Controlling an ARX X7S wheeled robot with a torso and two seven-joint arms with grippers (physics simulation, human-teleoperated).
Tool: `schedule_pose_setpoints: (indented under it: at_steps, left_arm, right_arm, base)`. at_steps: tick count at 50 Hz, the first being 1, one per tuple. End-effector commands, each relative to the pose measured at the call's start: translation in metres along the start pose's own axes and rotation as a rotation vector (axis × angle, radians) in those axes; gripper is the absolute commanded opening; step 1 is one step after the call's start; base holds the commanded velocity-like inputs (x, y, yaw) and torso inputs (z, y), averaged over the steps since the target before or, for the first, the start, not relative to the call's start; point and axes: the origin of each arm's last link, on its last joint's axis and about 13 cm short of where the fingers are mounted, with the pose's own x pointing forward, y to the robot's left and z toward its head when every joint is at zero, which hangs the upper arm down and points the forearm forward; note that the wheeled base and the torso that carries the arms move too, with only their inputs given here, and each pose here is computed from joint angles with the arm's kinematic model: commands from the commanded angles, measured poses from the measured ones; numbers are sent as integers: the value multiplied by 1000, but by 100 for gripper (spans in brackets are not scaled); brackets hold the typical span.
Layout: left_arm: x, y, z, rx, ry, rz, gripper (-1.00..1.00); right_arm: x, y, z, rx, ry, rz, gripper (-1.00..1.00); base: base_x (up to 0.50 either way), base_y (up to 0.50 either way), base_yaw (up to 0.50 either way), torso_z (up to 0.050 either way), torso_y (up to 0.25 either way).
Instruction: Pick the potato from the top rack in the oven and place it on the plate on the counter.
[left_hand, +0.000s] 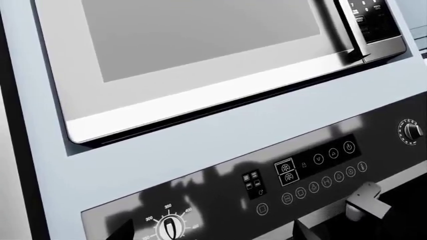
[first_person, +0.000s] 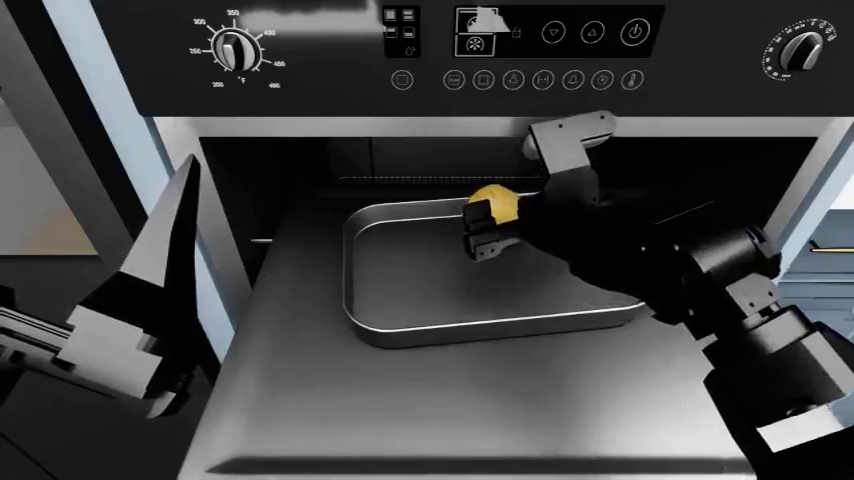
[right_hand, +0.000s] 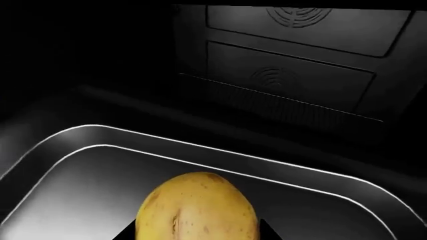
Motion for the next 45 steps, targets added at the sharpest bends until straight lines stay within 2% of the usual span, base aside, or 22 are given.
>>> schedule_pose_setpoints:
  at_steps: [1, 29, 45]
  left_arm:
    - [0, 0, 1, 0, -1, -1, 100]
    - [1, 1, 3, 5, -6, -2, 100]
    - [2, 1, 3, 10, -7, -5, 100]
  right_arm:
    - [-5, -1, 2, -24, -13, 11, -100]
    - [-35, 0, -7, -52, -68, 46, -100]
    - [-73, 8, -24, -87, -177, 102, -100]
  base:
    - [0, 0, 0, 0, 0]
    - [0, 0, 0, 0, 0]
    - [0, 0, 0, 0, 0]
